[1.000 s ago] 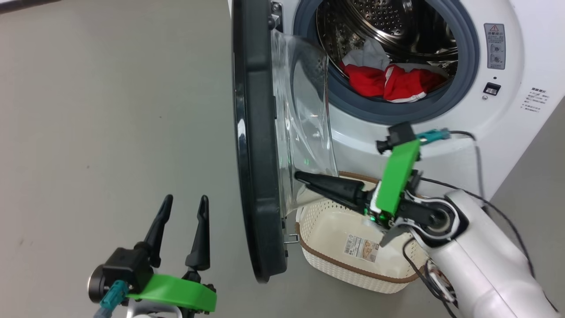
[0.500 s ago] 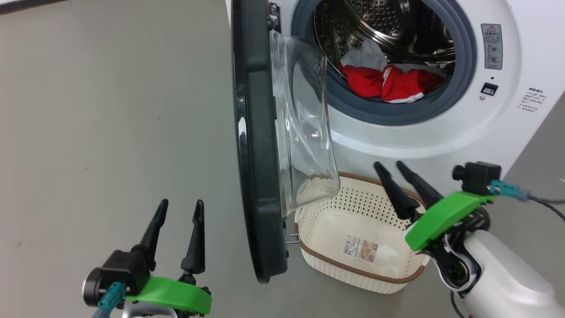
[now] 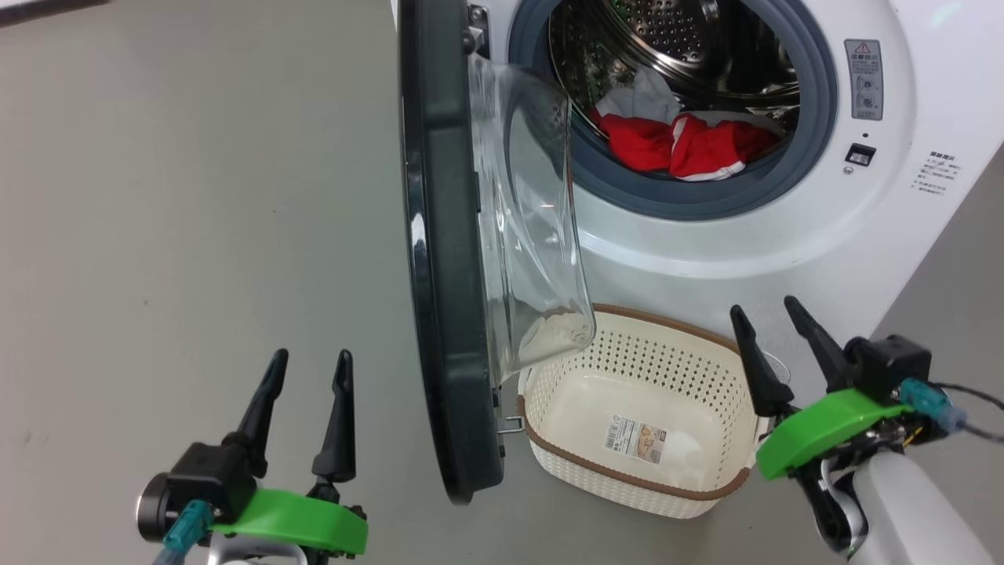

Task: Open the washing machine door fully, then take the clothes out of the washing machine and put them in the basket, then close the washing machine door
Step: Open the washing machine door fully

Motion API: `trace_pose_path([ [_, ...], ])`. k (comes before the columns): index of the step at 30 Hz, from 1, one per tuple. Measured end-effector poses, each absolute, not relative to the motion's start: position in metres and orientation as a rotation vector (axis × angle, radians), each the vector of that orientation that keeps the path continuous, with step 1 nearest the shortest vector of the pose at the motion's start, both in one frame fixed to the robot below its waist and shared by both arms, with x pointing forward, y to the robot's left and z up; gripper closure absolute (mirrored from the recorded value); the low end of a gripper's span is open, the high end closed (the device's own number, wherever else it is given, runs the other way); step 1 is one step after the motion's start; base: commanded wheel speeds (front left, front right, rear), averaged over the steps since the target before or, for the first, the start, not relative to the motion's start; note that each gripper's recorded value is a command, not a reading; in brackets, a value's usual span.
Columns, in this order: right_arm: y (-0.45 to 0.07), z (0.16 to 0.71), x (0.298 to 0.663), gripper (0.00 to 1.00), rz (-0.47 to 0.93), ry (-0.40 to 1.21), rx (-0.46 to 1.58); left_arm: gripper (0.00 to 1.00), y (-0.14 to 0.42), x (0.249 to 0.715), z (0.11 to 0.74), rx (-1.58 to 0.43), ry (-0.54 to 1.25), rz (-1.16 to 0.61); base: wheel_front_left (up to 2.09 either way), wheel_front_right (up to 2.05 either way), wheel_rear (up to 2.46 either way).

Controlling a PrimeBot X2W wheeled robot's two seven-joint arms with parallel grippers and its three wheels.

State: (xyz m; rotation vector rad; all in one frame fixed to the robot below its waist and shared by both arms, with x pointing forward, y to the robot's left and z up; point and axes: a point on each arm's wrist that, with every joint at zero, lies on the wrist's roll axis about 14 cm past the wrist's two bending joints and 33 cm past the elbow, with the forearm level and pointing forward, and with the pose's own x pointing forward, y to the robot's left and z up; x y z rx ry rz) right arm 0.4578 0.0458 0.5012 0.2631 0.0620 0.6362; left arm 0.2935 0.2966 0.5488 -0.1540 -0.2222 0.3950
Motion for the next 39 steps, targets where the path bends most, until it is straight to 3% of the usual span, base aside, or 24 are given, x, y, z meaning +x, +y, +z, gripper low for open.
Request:
trace_pose_path([
  [10,0.039,0.520,0.441,0.00,0.622,-0.047,0.221,0.00,0.296,0.294,0.554,-0.150,-0.239,0.389,0.00,0.00,0.00],
  [39,0.036,0.513,0.423,0.00,0.621,-0.026,0.220,0.00,0.297,0.290,0.560,-0.150,-0.260,0.392,0.00,0.00,0.00],
])
